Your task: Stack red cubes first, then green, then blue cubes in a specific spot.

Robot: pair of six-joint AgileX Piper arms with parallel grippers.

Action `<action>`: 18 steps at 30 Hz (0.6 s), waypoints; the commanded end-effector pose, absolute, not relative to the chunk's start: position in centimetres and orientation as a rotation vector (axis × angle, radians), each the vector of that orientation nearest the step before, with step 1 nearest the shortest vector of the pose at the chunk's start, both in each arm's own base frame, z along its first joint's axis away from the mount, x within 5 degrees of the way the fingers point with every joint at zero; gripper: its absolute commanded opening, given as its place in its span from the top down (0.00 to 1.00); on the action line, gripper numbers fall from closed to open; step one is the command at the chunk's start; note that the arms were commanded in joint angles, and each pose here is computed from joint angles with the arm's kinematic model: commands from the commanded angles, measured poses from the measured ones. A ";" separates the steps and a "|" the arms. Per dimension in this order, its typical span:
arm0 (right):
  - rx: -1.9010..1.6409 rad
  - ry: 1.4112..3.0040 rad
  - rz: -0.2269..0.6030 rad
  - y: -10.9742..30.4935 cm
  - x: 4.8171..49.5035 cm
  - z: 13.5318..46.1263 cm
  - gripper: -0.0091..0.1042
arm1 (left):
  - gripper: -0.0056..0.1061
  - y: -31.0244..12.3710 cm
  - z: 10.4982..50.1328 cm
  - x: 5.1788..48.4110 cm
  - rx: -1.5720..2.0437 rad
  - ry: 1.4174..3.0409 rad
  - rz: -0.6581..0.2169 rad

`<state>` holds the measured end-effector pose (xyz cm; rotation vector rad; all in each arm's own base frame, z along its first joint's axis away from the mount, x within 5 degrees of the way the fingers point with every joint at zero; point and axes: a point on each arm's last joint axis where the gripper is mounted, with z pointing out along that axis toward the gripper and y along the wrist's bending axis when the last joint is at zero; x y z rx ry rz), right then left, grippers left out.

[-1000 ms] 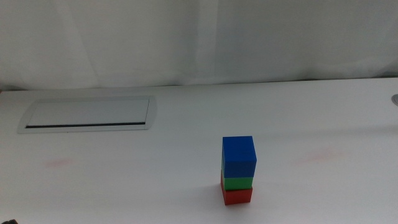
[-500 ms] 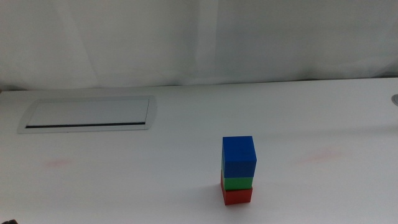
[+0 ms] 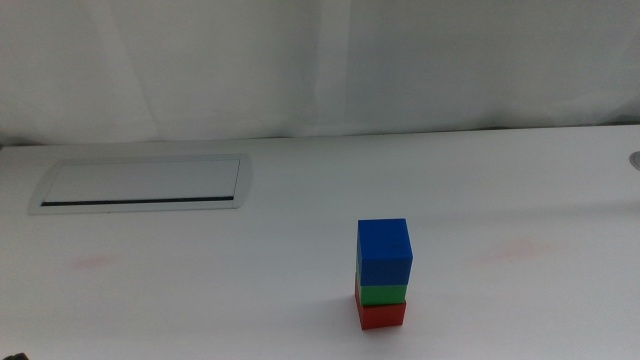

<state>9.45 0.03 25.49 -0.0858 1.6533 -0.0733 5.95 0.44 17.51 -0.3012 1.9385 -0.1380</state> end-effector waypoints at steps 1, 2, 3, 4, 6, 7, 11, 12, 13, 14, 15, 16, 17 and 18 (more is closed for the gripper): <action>-0.007 1.603 -0.035 -0.1 8.4 24.5 0.94 | 0.97 0.4 16.6 5.9 -0.320 1.961 -0.148; 0.025 1.592 -0.015 -0.2 8.0 24.0 0.94 | 0.97 0.4 16.6 5.9 -0.320 1.961 -0.148; 0.051 1.579 0.008 -0.2 7.6 23.6 0.94 | 0.97 0.4 16.6 5.9 -0.320 1.961 -0.148; 0.067 1.567 0.023 -0.2 7.4 23.4 0.94 | 0.97 0.4 16.6 5.9 -0.320 1.961 -0.148; 0.095 1.551 0.050 -0.2 6.8 22.5 0.94 | 0.97 0.4 16.6 5.9 -0.320 1.961 -0.148; 0.102 1.547 0.055 -0.2 6.6 22.2 0.94 | 0.97 0.4 16.6 5.9 -0.320 1.961 -0.148; 0.099 1.509 0.052 -0.2 5.9 21.8 0.94 | 0.97 0.4 16.6 5.9 -0.320 1.961 -0.148; 0.099 1.490 0.052 -0.2 5.6 21.8 0.94 | 0.97 0.4 16.6 5.9 -0.320 1.961 -0.148; 0.098 1.477 0.052 -0.2 5.5 21.9 0.94 | 0.97 0.4 16.6 5.9 -0.320 1.961 -0.148; 0.097 1.467 0.053 -0.2 5.4 21.9 0.94 | 0.97 0.4 16.6 5.9 -0.320 1.961 -0.148; 0.097 1.461 0.053 -0.2 5.3 22.0 0.94 | 0.97 0.4 16.6 5.9 -0.320 1.961 -0.148; 0.096 1.455 0.053 -0.2 5.3 22.0 0.94 | 0.97 0.4 16.6 5.9 -0.320 1.961 -0.148; 0.096 1.453 0.053 -0.2 5.3 22.0 0.94 | 0.97 0.4 16.6 5.9 -0.320 1.961 -0.148; 0.096 1.453 0.053 -0.2 5.3 22.0 0.94 | 0.97 0.4 16.6 5.9 -0.320 1.961 -0.148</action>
